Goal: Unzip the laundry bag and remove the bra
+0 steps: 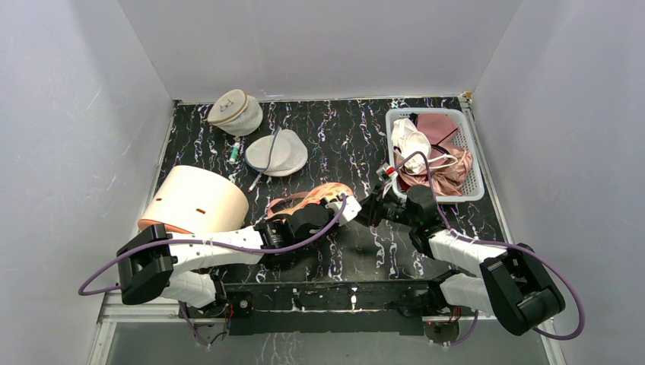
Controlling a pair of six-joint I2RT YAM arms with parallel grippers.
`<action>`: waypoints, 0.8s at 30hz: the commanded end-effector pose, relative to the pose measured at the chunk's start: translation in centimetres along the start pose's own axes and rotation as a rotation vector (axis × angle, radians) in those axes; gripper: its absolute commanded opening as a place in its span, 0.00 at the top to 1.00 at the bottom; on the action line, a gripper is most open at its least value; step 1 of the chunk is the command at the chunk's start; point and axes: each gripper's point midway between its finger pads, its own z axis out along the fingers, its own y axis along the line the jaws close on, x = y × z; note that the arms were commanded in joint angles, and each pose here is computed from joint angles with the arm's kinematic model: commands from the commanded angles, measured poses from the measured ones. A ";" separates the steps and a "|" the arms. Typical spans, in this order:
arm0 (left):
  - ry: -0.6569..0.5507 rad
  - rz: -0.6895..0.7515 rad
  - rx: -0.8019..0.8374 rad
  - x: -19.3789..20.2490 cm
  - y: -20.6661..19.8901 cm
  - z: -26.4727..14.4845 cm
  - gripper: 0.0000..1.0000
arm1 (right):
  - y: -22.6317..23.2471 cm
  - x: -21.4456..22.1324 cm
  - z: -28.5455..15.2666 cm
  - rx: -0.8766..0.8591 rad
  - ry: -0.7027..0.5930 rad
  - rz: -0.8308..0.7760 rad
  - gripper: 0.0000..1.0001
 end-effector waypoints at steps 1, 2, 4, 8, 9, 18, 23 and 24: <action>-0.102 -0.053 -0.007 -3.3 0.8 -0.8 1.00 | 0.7 -3.5 0.6 -0.018 -0.094 -0.074 0.83; -0.105 -0.053 -0.006 -3.4 0.8 -0.8 1.00 | 0.5 -3.4 0.6 -0.008 -0.091 -0.070 0.85; -0.105 -0.052 -0.007 -3.3 0.8 -0.9 1.00 | 0.3 -3.4 0.5 0.008 -0.090 -0.071 0.87; -0.108 -0.046 -0.007 -3.3 0.9 -0.9 1.00 | -1.0 -3.0 0.2 0.087 -0.079 -0.061 1.00; -0.108 -0.046 -0.008 -3.3 0.9 -0.9 1.00 | -1.2 -3.1 0.1 0.104 -0.083 -0.064 1.00; -0.127 -0.026 0.019 -3.5 0.5 -1.2 1.00 | -4.3 -3.7 -1.3 0.321 -0.128 -0.035 1.00; -0.148 -0.002 0.062 -3.6 -0.1 -1.5 1.00 | -7.8 -4.7 -2.2 0.517 -0.110 -0.011 1.00; -0.152 0.001 0.074 -3.6 -0.3 -1.6 1.00 | -8.7 -4.8 -2.5 0.556 -0.109 -0.003 1.00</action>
